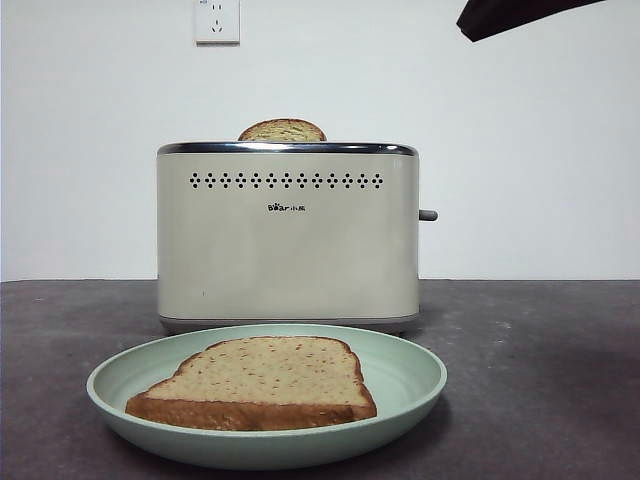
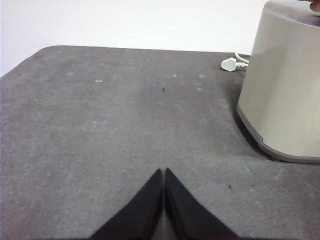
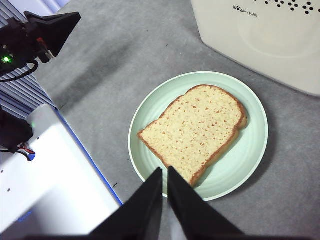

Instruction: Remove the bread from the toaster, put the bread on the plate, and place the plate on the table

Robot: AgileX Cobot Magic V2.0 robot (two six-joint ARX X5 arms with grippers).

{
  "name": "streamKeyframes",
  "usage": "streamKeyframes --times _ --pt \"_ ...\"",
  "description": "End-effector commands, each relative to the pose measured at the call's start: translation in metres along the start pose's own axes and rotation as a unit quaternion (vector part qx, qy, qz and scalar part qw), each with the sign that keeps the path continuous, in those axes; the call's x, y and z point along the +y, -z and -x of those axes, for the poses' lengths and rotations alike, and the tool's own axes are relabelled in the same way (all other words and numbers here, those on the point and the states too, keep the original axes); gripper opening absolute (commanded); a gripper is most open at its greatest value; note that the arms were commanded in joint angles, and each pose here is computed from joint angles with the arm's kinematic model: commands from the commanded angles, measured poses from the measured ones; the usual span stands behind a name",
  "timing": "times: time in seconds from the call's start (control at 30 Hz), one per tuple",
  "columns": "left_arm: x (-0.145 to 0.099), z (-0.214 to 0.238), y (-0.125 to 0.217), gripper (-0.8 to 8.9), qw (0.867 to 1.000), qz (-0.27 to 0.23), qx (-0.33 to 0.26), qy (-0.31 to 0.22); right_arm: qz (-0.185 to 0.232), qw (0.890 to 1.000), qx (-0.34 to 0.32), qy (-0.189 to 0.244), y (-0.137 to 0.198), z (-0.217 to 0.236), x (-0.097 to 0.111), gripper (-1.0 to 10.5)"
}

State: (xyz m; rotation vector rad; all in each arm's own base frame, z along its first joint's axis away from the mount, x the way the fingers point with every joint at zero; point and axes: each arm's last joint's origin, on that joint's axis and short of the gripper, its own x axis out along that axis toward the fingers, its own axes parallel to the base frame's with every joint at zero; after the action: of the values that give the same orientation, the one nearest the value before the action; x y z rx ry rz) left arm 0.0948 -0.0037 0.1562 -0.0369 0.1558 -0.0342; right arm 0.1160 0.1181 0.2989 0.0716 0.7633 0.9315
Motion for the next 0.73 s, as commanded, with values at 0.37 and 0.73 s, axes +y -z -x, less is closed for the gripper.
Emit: streamKeyframes --times 0.37,0.73 --pt "0.000 -0.002 0.008 0.04 1.000 0.001 0.013 0.000 0.037 0.999 -0.025 0.010 -0.003 0.008 0.000 0.0" --pt "0.000 -0.002 0.008 0.04 1.000 0.001 0.013 0.000 0.045 0.964 -0.194 0.176 0.009 0.062 -0.036 0.0"
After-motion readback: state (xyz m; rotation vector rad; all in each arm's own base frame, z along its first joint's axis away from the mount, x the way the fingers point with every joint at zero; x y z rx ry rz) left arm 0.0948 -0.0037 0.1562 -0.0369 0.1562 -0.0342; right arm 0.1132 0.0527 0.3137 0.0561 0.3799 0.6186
